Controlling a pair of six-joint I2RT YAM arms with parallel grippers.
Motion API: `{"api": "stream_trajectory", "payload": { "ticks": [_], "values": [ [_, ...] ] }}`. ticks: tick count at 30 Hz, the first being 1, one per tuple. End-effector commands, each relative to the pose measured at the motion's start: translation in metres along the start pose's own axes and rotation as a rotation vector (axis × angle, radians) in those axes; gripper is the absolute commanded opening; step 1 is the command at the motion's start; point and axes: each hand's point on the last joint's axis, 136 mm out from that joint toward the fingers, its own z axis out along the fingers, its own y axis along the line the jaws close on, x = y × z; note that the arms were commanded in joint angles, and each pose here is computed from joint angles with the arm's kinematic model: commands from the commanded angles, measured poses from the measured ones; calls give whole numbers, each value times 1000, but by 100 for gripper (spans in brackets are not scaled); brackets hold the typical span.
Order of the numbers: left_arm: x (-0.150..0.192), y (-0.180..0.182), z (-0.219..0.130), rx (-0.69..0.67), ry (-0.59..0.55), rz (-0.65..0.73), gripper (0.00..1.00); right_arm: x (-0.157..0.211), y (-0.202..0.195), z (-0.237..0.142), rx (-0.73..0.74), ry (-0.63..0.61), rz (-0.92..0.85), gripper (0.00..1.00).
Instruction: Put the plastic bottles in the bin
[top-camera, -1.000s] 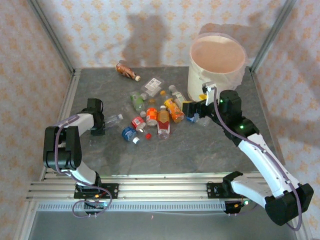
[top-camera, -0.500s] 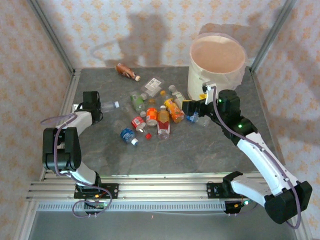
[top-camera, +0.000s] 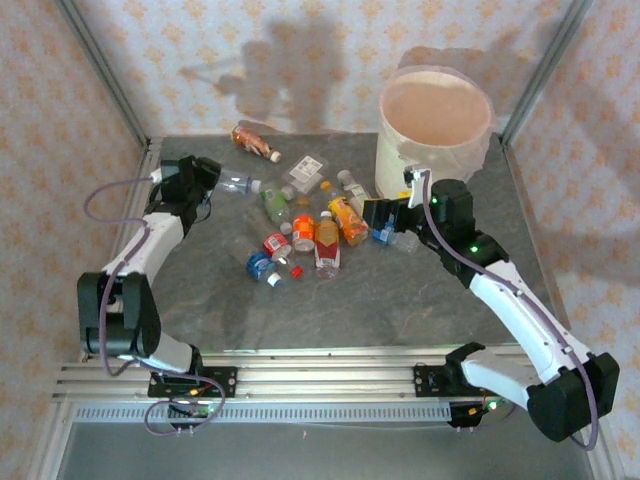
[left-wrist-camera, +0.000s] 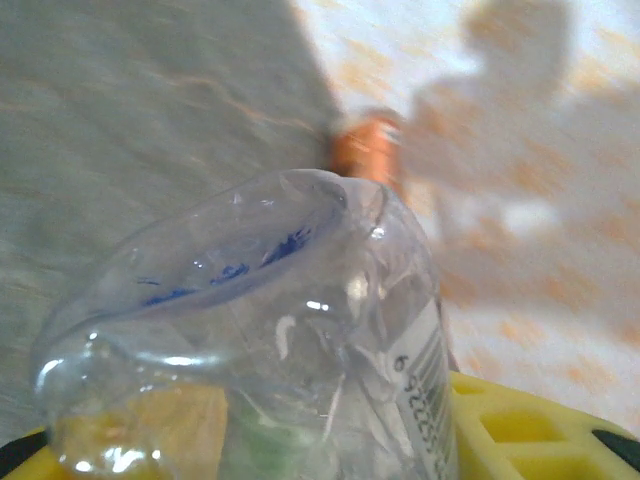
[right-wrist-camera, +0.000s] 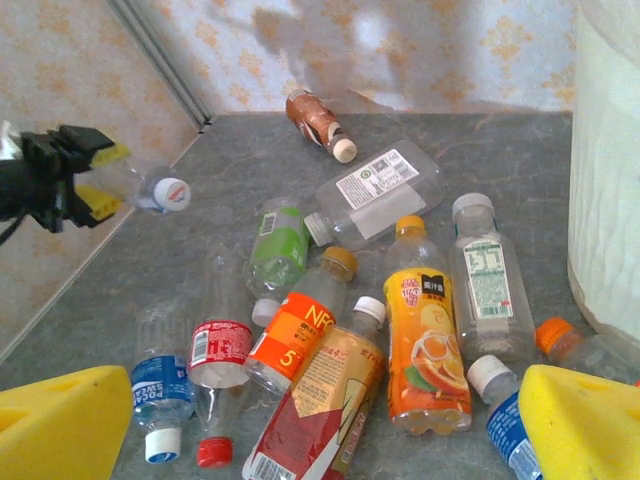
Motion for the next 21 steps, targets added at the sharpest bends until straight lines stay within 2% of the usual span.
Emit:
{"api": "stream_trajectory", "payload": {
  "ticks": [1, 5, 11, 15, 21],
  "values": [
    [31, -71, -40, 171, 90, 286, 52, -5, -2, 0, 23, -30, 53, 99],
    [76, -113, -60, 322, 198, 374, 52, -6, 4, 1, -9, -23, 88, 99],
    [137, -153, -81, 453, 294, 527, 52, -7, 39, -1, -190, 23, 103, 99],
    [174, -170, -90, 508, 368, 657, 52, -1, 75, -8, -371, 93, 62, 99],
    [220, -189, -104, 608, 494, 754, 51, 19, 100, -5, -469, 185, -20, 99]
  ]
}}
